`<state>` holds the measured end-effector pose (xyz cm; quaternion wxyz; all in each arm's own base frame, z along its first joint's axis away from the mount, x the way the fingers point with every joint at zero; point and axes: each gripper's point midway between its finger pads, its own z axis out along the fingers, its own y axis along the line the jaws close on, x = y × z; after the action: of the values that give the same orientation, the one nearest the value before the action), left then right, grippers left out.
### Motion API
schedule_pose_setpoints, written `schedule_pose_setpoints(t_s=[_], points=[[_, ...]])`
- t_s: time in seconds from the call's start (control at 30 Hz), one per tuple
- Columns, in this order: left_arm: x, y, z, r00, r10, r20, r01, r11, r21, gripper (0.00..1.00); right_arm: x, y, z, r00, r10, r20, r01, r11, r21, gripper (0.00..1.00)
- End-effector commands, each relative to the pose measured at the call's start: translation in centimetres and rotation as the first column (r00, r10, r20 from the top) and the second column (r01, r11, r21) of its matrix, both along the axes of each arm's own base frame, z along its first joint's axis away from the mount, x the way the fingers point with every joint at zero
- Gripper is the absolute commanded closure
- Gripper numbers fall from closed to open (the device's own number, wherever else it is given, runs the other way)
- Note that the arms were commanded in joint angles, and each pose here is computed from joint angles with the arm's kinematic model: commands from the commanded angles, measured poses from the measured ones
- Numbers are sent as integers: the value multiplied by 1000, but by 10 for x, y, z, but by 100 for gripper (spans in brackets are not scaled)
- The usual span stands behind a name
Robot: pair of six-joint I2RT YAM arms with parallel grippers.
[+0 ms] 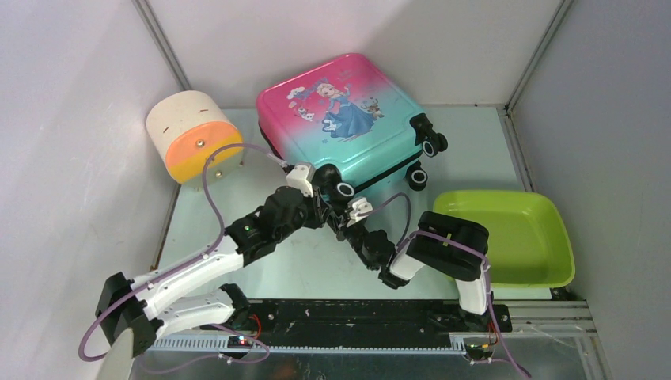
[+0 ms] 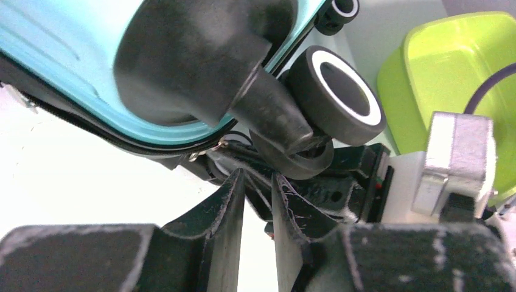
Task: Open, take out, and arrange the luggage
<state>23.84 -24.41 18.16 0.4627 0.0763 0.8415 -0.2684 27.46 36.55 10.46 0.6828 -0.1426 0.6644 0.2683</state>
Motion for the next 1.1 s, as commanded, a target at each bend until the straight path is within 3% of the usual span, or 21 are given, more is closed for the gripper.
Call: schedule_pose_setpoints(t_s=[0.0,0.33,0.53,0.6,0.87,1.07], points=[[9,7,26,997,58,54,-57,998,-18,71,13,-26,14,993,-119,21,119,993,18,100],[6,20,28,994,100,40,-100,995,4,68,14,-40,19,990,-138,26,137,990,17,100],[2,27,34,992,123,15,-124,992,30,35,13,-42,24,993,-113,31,112,993,29,100],[0,24,37,992,128,0,-128,991,26,29,13,-41,24,994,-108,32,107,994,28,100],[6,19,48,961,267,-73,-263,963,62,16,11,-45,21,994,-101,29,101,995,16,100],[3,15,67,936,330,-119,-336,941,-30,14,13,-49,19,995,-99,26,99,995,11,100]])
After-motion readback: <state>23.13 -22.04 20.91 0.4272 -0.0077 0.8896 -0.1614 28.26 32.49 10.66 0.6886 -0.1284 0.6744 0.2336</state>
